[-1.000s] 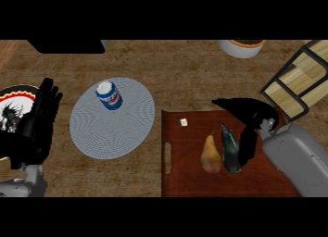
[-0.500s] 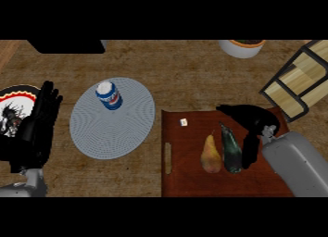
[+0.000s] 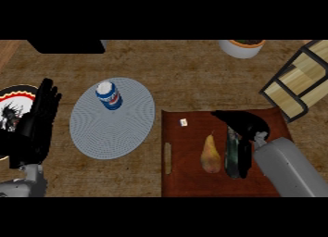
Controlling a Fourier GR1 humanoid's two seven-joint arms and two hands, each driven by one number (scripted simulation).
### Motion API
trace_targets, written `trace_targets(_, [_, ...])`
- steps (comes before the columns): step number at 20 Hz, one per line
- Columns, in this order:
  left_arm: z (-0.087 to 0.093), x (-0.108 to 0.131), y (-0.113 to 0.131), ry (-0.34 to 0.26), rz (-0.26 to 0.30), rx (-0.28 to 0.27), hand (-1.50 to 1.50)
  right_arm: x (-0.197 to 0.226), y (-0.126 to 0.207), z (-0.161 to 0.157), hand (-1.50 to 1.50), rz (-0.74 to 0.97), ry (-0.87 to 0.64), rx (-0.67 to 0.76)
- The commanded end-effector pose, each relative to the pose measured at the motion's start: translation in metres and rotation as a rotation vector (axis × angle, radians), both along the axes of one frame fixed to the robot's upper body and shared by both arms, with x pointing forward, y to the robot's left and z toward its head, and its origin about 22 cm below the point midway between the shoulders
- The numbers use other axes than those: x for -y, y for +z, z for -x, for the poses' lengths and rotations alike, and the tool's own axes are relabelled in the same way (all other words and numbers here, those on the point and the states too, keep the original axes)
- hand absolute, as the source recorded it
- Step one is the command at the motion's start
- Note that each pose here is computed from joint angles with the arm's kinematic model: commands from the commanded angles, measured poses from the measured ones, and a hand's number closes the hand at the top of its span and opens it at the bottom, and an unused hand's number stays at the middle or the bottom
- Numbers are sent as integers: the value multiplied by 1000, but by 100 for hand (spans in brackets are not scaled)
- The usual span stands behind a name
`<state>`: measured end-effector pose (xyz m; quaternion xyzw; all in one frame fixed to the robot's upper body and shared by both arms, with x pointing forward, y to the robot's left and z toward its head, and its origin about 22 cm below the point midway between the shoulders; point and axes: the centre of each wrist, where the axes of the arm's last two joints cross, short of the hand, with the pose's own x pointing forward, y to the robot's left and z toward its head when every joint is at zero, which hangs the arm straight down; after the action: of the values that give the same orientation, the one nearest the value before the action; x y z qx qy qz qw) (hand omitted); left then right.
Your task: Pick the eggplant from the tray and place it in the tiered shelf
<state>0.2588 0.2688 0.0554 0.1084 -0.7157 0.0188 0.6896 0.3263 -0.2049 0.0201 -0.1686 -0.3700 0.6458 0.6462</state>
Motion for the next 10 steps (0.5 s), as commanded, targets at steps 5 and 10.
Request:
trace_targets(5, [-7, -9, 2, 7, -2, 2, 0, -13, -18, -1, -150, 22, 3, -55])
trace_targets(10, [8, -20, -5, -3, -14, 3, 0, -2, -50, 21, 150, 41, 112, -9])
